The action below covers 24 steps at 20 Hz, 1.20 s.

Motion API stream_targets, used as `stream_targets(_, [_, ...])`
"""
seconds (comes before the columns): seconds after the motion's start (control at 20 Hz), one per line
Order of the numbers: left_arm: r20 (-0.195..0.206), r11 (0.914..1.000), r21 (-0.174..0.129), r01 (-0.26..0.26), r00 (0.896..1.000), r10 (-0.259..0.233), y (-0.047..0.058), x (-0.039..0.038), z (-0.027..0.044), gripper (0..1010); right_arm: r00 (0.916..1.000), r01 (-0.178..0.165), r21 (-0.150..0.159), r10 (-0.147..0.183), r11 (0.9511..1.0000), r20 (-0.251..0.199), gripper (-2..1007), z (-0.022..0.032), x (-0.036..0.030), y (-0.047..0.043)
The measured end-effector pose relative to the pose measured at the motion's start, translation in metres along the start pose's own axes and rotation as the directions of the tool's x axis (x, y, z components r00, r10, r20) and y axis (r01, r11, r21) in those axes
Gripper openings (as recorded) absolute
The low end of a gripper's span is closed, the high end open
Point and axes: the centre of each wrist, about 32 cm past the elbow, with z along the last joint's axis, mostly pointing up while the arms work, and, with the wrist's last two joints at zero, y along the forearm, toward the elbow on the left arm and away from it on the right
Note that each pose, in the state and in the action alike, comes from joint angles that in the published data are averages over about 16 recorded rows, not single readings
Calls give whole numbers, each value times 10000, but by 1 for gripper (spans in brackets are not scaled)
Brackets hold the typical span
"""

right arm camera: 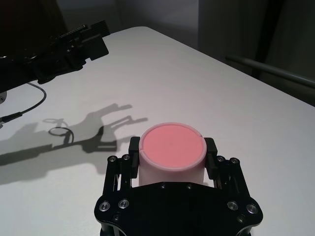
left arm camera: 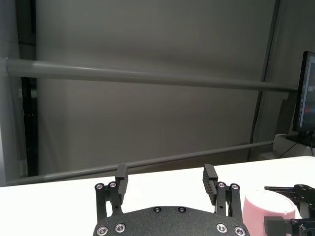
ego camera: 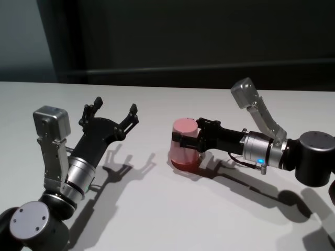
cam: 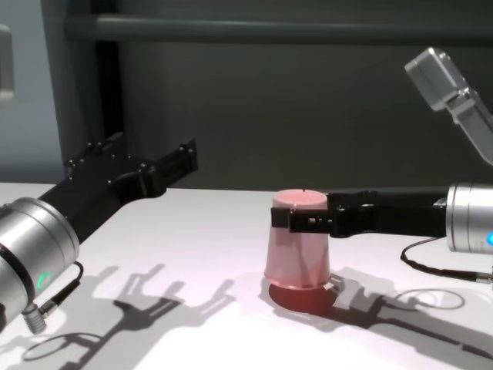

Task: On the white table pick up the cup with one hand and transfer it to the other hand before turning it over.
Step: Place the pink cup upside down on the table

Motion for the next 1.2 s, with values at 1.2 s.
stream_targets(1.2, [0, 10000, 0, 0, 10000, 0, 0, 0, 0, 1001, 9998, -13, 103, 15, 9999, -218, 743, -27, -5, 18])
